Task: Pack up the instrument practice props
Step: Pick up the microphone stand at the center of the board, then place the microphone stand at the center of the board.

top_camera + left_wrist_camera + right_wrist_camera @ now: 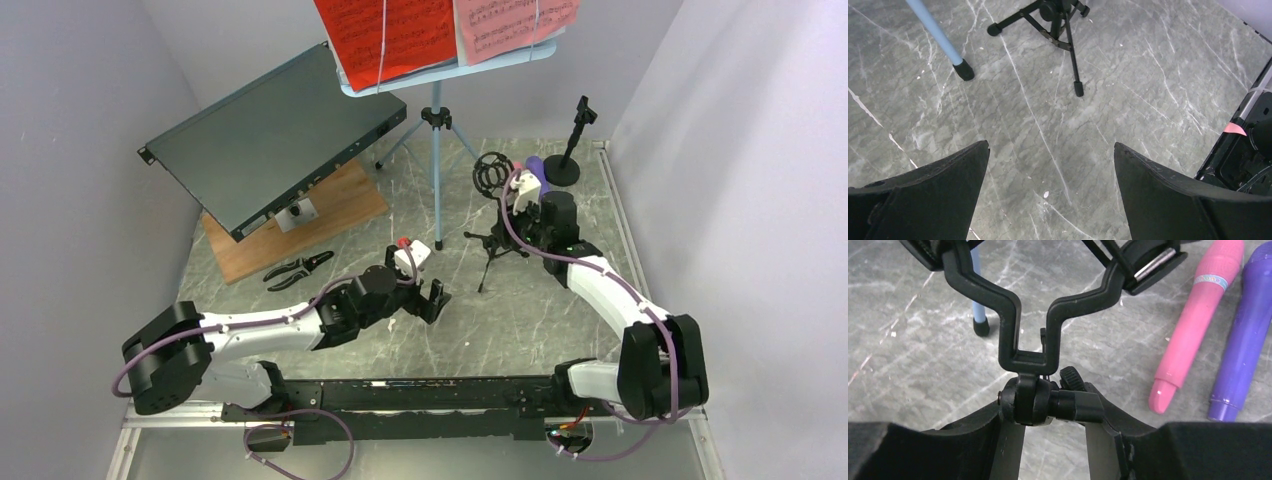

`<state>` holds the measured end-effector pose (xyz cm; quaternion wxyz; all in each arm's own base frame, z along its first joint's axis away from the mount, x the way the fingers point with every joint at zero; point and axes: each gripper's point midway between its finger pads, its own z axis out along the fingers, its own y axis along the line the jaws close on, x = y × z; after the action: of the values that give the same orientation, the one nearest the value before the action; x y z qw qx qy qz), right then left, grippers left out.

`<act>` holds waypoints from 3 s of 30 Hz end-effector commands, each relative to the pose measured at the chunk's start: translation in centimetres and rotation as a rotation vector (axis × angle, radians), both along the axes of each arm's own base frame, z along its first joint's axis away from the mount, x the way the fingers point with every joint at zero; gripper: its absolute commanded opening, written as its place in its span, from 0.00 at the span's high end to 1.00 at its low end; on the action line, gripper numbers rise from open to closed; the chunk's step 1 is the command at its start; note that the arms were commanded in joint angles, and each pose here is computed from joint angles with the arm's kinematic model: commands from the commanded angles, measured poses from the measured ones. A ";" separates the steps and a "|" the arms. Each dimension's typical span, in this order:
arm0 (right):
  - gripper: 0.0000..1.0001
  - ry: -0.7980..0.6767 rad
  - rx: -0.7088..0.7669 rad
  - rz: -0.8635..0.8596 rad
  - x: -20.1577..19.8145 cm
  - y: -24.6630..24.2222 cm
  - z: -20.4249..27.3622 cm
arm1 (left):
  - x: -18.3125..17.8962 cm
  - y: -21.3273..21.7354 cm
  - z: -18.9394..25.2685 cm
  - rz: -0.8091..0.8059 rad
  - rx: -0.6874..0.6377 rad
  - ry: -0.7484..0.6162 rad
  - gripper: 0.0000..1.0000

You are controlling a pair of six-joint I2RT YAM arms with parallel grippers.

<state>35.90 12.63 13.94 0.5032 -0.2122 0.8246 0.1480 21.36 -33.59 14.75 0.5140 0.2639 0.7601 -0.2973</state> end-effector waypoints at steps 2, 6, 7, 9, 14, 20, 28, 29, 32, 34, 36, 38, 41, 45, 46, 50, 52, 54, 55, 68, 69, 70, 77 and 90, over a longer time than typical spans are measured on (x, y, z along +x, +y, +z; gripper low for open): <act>1.00 -0.053 -0.007 0.124 -1.0 -1.1 2.8 | 0.1 0.6 1.6 0.021 -0.049 -0.026 0.01; 1.00 -0.043 0.009 0.187 -1.9 -2.1 3.6 | 0.0 0.7 1.9 0.015 -0.057 -0.033 0.01; 1.00 -0.037 0.017 0.199 -2.2 -2.4 3.8 | 0.0 0.7 1.9 0.015 -0.056 -0.033 0.01; 1.00 -0.033 0.029 0.225 -2.7 -2.8 4.3 | -0.1 0.7 2.0 0.013 -0.058 -0.035 0.01; 1.00 -0.061 -0.008 0.288 -3.8 -4.4 5.6 | -0.2 0.8 2.0 0.009 -0.061 -0.037 0.01; 1.00 -0.088 -0.032 0.167 -3.1 -8.4 7.2 | -0.3 1.0 2.3 0.006 -0.056 -0.047 0.01; 1.00 -0.162 -0.069 -0.109 0.0 -16.0 10.1 | -0.5 1.5 2.5 0.005 -0.054 -0.053 0.01; 1.00 -0.173 -0.064 -0.155 0.4 -17.3 10.6 | -0.5 1.7 2.5 0.008 -0.056 -0.055 0.01; 1.00 -0.210 -0.048 -0.268 1.7 -20.8 11.6 | -0.6 1.9 2.5 0.016 -0.065 -0.053 0.00; 1.00 -0.225 -0.053 -0.320 2.4 -22.4 11.7 | -0.6 2.0 2.4 0.016 -0.070 -0.051 0.01; 1.00 -0.243 -0.062 -0.376 3.1 -23.6 11.7 | -0.7 1.9 2.2 0.014 -0.066 -0.048 0.01; 1.00 -0.281 -0.075 -0.433 4.0 -24.9 11.7 | -0.6 1.8 2.1 0.010 -0.060 -0.048 0.01; 1.00 -0.305 -0.076 -0.509 5.2 -26.6 11.3 | -0.6 1.6 2.2 0.005 -0.058 -0.048 0.00; 1.00 -0.288 -0.079 -0.522 7.4 -27.4 9.9 | -0.6 1.6 2.1 0.005 -0.055 -0.045 0.01; 1.00 -0.276 -0.084 -0.497 8.0 -27.0 9.4 | -0.6 1.6 2.1 0.006 -0.055 -0.045 0.01; 1.00 -0.225 -0.078 -0.426 9.8 -25.5 7.7 | -0.7 1.8 2.1 0.011 -0.055 -0.039 0.01; 1.00 -0.218 -0.072 -0.419 10.3 -25.2 7.2 | -0.7 1.9 2.1 0.013 -0.055 -0.038 0.01; 1.00 -0.207 -0.073 -0.416 10.6 -24.9 6.7 | -0.7 2.1 2.1 0.016 -0.056 -0.038 0.01; 1.00 -0.198 -0.076 -0.415 10.8 -24.8 6.3 | -0.8 2.2 2.0 0.018 -0.056 -0.038 0.01; 0.63 -0.082 -0.105 -0.357 10.9 -24.4 2.7 | -0.8 2.1 2.0 0.013 -0.055 -0.039 0.01; 0.54 -0.082 -0.106 -0.355 10.8 -24.3 2.8 | -0.8 2.2 2.0 0.013 -0.055 -0.040 0.01; 0.47 -0.076 -0.105 -0.352 10.6 -24.3 2.8 | -0.9 2.2 2.1 0.011 -0.056 -0.042 0.00; 0.23 -0.065 -0.084 -0.327 8.2 -23.3 3.6 | -1.1 2.1 2.5 -0.003 -0.051 -0.042 0.00; 0.08 -0.083 -0.053 -0.274 2.4 -21.3 7.3 | -0.8 2.2 2.4 0.023 -0.039 -0.021 0.01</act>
<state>40.22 -10.01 20.18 0.5450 -0.0942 0.8326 0.0296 20.14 -31.03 15.13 0.5157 0.2615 0.7613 -0.2934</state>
